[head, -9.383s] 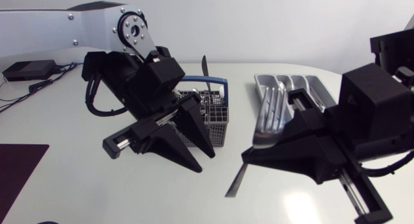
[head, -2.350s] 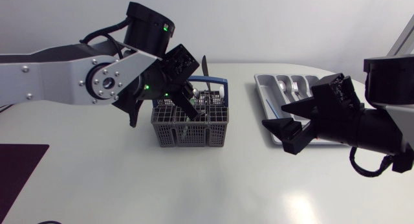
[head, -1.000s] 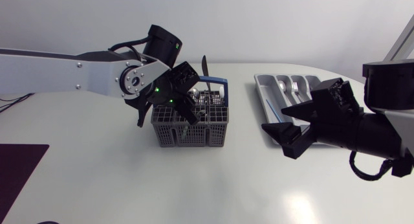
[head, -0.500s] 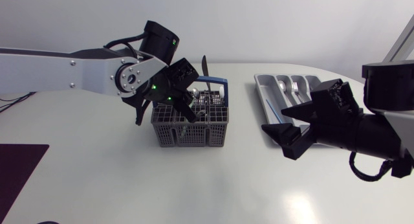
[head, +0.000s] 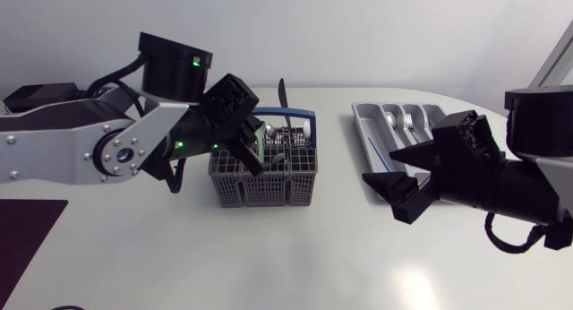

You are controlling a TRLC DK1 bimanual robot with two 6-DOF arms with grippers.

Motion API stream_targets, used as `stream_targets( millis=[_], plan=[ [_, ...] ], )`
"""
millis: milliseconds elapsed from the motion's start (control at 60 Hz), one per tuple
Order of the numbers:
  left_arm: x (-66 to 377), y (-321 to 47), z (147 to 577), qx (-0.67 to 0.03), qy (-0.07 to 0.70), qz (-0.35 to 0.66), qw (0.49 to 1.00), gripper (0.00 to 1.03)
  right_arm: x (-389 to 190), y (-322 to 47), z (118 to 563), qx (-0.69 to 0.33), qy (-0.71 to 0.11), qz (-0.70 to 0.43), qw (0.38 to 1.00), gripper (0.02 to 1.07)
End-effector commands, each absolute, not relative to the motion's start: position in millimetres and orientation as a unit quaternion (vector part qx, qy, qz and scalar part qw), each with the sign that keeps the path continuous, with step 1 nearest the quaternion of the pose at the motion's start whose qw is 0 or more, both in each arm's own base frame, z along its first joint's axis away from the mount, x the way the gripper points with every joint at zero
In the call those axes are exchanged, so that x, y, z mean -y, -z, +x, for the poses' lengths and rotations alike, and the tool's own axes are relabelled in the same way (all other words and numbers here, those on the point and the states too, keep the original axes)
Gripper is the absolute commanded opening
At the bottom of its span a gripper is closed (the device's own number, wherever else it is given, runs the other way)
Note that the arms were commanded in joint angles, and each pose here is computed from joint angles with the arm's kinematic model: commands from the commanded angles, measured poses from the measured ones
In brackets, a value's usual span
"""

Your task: Unload the cutlery basket into the drawer organizer.

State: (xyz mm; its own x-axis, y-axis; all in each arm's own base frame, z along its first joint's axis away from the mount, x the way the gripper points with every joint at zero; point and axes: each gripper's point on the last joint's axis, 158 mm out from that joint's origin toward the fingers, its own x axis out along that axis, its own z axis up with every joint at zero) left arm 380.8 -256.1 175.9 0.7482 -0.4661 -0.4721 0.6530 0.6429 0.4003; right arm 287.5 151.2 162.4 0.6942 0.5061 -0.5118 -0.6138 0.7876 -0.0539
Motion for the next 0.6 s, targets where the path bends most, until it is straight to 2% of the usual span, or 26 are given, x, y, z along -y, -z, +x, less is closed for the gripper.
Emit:
stream_targets(
  millis=[0, 233, 583],
  plan=[
    [257, -199, 372, -0.131, 0.313, 0.267, 0.902, 0.03, -151, -155, 282, -0.246, -0.309, -0.121, 0.911, 0.91],
    [252, -242, 368, -0.085, 0.296, 0.255, 0.917, 0.03, -155, -175, 269, -0.201, -0.321, -0.121, 0.917, 0.91],
    [281, -282, 347, -0.094, 0.323, 0.18, 0.924, 0.03, -177, -218, 245, -0.115, -0.353, -0.11, 0.922, 0.91]
  ],
)
